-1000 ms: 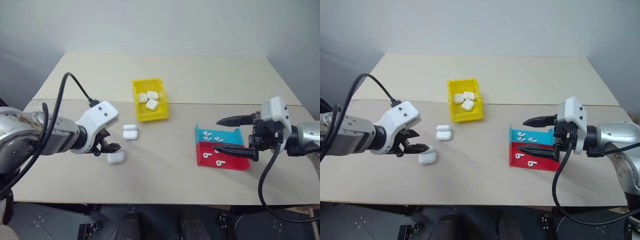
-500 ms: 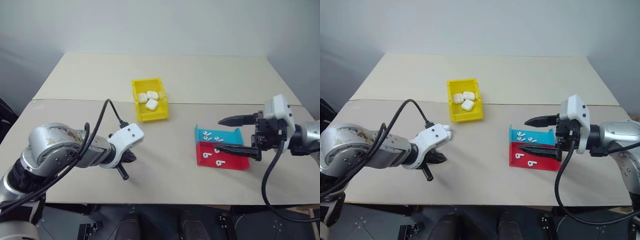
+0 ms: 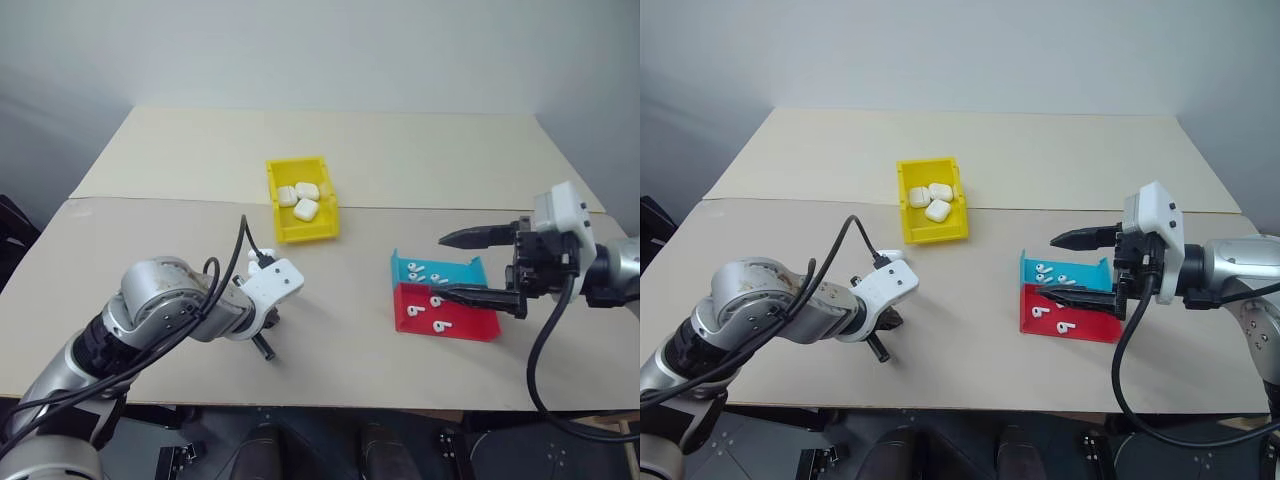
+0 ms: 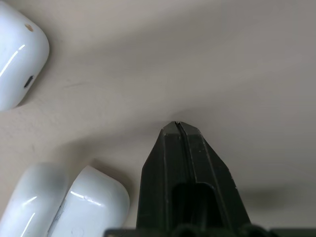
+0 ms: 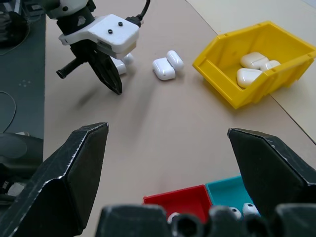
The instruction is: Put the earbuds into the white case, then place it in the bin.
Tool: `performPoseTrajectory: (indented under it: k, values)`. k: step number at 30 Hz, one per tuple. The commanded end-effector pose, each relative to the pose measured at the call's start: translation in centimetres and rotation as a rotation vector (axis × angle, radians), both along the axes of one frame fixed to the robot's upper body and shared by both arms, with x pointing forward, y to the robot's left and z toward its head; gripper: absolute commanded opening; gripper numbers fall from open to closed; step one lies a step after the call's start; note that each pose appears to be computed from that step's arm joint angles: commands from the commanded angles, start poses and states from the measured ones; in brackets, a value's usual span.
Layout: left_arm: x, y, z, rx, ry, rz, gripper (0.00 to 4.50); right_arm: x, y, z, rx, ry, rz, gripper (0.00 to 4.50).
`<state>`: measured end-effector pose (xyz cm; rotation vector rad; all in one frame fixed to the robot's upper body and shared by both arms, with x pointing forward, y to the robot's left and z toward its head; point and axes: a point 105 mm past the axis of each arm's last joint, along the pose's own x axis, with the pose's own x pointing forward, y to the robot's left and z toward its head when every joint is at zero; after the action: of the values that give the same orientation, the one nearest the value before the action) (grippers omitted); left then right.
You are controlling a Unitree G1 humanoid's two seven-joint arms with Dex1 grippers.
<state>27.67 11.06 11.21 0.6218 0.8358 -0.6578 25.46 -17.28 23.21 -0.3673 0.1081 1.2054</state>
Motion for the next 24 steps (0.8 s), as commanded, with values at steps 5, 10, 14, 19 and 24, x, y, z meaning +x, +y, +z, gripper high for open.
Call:
performPoseTrajectory:
  k: [5,10,14,19,24]
  values:
    - [-1.0,3.0,-0.6,0.059,0.028,0.059,0.01,-1.0,-0.2,1.1,0.002,-0.029,0.001,4.5]
    - [-2.7,5.3,-0.7,0.096,0.066,0.078,0.01,-1.1,-0.4,1.2,-0.006,-0.015,0.005,4.5]
    - [-3.6,6.3,-0.6,0.107,0.096,0.087,0.01,-1.0,-0.5,1.3,-0.012,-0.011,0.009,4.5]
    - [-4.1,7.2,-0.7,0.123,0.102,0.107,0.01,-0.7,-0.5,1.4,-0.015,-0.011,0.011,4.5]
    - [-3.1,8.3,-0.7,0.153,0.034,0.186,0.01,-0.7,-0.4,1.5,-0.013,-0.008,0.014,4.5]
